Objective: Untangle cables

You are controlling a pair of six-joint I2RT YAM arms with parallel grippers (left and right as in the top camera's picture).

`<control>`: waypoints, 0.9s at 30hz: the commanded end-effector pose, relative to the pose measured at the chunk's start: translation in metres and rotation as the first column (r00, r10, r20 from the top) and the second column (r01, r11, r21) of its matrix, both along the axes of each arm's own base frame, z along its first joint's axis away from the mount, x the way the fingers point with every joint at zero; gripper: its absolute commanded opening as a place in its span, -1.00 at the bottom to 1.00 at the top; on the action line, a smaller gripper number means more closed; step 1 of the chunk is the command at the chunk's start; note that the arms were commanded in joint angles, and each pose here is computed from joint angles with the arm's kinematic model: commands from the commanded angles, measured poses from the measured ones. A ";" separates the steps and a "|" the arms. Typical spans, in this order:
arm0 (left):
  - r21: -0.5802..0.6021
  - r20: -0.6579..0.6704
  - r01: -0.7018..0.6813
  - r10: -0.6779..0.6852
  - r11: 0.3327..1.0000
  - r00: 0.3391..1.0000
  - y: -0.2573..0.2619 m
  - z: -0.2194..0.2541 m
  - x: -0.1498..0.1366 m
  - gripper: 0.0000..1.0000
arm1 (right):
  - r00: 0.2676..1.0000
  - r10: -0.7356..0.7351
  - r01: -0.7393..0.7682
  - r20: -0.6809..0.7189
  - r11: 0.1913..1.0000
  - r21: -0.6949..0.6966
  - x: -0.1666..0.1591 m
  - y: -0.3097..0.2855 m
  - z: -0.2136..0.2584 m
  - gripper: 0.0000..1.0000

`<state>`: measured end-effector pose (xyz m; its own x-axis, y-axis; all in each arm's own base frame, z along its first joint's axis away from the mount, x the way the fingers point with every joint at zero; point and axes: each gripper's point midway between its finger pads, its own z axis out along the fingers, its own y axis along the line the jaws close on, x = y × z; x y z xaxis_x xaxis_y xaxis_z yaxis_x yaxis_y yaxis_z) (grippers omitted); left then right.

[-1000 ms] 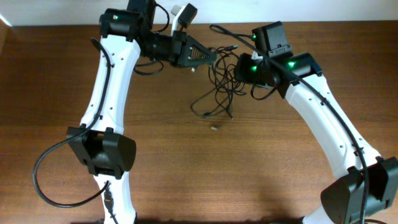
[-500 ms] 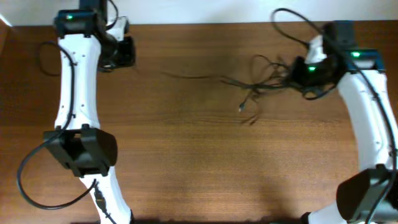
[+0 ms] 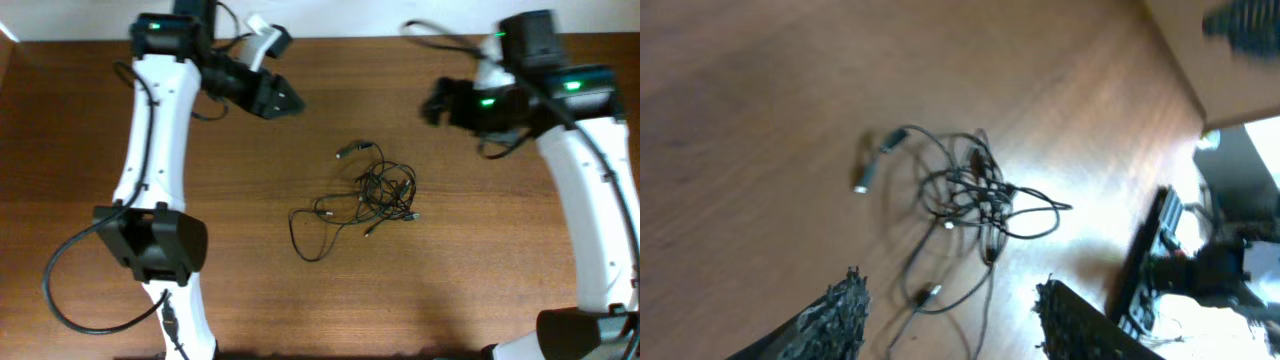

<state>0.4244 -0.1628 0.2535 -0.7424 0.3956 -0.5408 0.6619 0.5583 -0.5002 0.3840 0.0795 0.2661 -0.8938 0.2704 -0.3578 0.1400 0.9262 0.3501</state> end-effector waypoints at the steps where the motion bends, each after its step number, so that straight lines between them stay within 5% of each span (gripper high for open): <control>1: 0.117 -0.128 0.001 0.014 0.993 0.992 -0.041 -0.025 -0.028 -0.07 | 0.968 -0.246 0.244 -0.056 0.969 -0.047 0.001 -0.081 -0.010 0.98; 5: 0.400 -0.338 -0.044 0.192 0.915 0.922 -0.085 -0.098 -0.079 -0.36 | 0.956 -0.279 0.273 -0.089 0.959 -0.074 -0.001 -0.112 -0.023 0.98; 11: 0.446 -0.409 0.010 0.194 0.895 0.892 -0.130 -0.138 -0.123 -0.21 | 0.962 -0.254 0.246 -0.103 0.965 -0.084 -0.003 -0.111 -0.026 0.98; 18: 0.505 -0.271 -0.169 0.342 0.846 0.900 -0.147 -0.162 -0.102 0.04 | 0.961 -0.254 0.246 -0.108 0.966 -0.085 -0.004 -0.111 -0.027 0.98; 23: 0.574 -0.202 -0.189 0.362 0.797 0.910 -0.135 -0.176 -0.102 -0.28 | 0.961 -0.254 0.246 -0.108 0.966 -0.085 -0.004 -0.111 -0.027 0.98; 24: 0.581 -0.200 -0.189 0.363 0.792 0.910 -0.134 -0.178 -0.102 -0.50 | 0.961 -0.254 0.246 -0.108 0.966 -0.085 -0.004 -0.111 -0.027 0.98; 25: 0.587 -0.186 -0.197 0.367 0.785 0.911 -0.132 -0.178 -0.100 -1.00 | 0.961 -0.253 0.245 -0.108 0.966 -0.085 -0.004 -0.111 -0.027 0.97; 27: 0.564 -0.158 -0.250 0.400 0.787 0.903 -0.123 -0.154 -0.081 -1.00 | 0.964 -0.241 0.232 -0.113 0.969 -0.085 -0.006 -0.110 -0.027 0.98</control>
<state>0.3257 -0.2950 0.0740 -0.9515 0.3042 -0.0462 0.3071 0.9300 -0.2018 0.3796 -0.0311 0.2423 -0.8307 0.4796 -0.2828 0.4125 0.8713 0.2659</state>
